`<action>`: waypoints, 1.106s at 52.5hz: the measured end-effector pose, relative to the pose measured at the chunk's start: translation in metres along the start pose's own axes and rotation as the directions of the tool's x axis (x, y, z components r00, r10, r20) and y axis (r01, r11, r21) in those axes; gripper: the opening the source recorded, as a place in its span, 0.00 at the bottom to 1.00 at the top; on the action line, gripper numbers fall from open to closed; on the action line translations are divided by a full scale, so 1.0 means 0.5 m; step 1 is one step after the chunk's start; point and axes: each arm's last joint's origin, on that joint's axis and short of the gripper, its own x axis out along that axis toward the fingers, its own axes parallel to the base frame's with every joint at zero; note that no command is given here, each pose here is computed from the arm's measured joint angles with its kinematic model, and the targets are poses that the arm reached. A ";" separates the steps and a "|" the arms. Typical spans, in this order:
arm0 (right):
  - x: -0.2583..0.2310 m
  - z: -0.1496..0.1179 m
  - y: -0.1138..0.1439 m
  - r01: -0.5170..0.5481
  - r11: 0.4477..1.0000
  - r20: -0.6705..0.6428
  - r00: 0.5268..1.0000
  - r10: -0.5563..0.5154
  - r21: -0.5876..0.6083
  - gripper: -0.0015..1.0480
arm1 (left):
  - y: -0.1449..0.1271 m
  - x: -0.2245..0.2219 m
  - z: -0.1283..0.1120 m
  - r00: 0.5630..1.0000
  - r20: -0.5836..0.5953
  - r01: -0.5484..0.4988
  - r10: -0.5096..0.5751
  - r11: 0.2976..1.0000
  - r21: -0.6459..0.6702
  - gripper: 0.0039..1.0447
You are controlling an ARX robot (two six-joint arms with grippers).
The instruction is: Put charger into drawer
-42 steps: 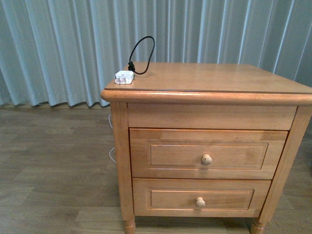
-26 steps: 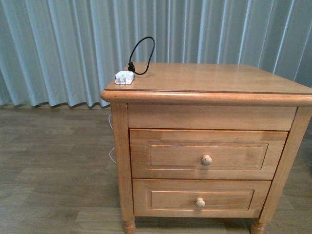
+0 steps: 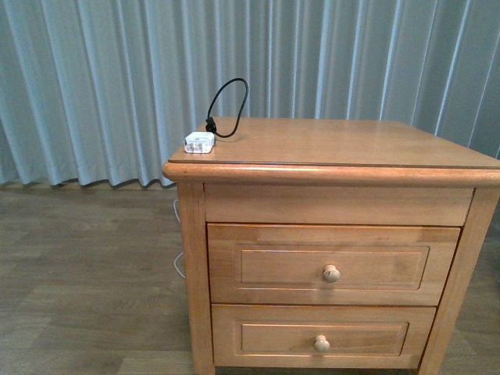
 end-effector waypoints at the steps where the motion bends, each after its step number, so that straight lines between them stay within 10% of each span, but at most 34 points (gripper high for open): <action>1: 0.000 0.000 0.000 0.000 1.000 0.000 1.000 0.000 0.000 0.92 | 0.000 0.000 0.000 1.000 0.000 0.000 0.000 1.000 0.000 0.95; 34: 0.053 0.010 0.006 -0.055 0.998 -0.185 0.981 0.062 0.042 0.92 | 0.000 0.000 0.000 1.000 0.000 0.000 0.000 1.000 0.000 0.95; 58: 0.370 -0.060 0.159 -0.272 0.962 -0.378 0.892 0.249 -0.009 0.92 | 0.000 0.000 0.000 1.000 0.000 0.000 0.000 1.000 0.000 0.95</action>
